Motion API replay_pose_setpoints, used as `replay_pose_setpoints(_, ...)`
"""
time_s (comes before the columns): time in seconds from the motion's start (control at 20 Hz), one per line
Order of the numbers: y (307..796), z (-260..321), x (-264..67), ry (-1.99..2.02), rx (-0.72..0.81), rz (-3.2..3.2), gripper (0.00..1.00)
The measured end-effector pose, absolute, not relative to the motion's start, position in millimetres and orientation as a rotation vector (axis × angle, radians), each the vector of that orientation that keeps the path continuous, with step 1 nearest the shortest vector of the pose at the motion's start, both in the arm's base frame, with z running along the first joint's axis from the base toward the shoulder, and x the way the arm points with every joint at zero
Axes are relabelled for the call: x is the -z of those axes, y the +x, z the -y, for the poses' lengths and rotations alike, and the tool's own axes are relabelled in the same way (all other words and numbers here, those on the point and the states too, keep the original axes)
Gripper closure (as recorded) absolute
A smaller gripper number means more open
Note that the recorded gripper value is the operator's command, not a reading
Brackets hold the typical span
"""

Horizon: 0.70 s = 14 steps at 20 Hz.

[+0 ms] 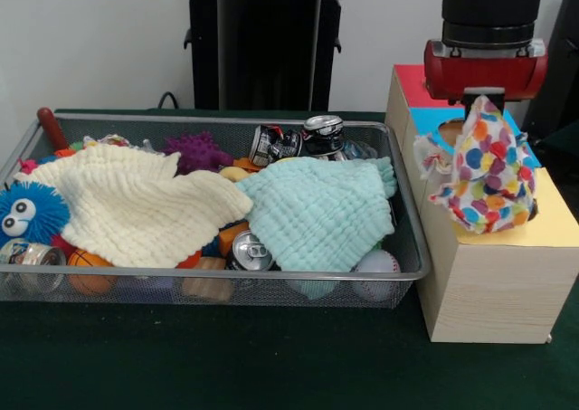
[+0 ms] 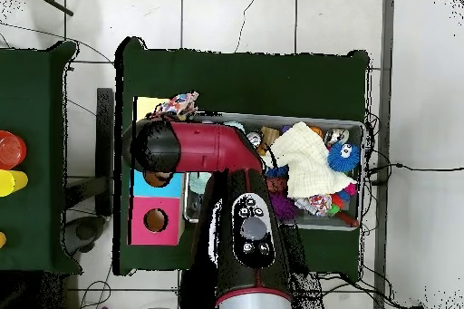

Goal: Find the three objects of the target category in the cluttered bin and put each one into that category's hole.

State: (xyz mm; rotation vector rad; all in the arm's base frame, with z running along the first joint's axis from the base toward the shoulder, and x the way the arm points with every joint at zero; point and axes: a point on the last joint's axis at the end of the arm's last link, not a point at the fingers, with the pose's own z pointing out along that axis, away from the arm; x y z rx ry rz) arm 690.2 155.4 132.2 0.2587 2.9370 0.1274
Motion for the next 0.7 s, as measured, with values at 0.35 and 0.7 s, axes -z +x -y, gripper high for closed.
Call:
replay_pose_setpoints(0.35,706,-156,-154,0.298,-0.215,-2.900,1.00)
replay_pose_setpoints(0.7,717,-157,-180,0.313,-0.272,-2.863,1.00)
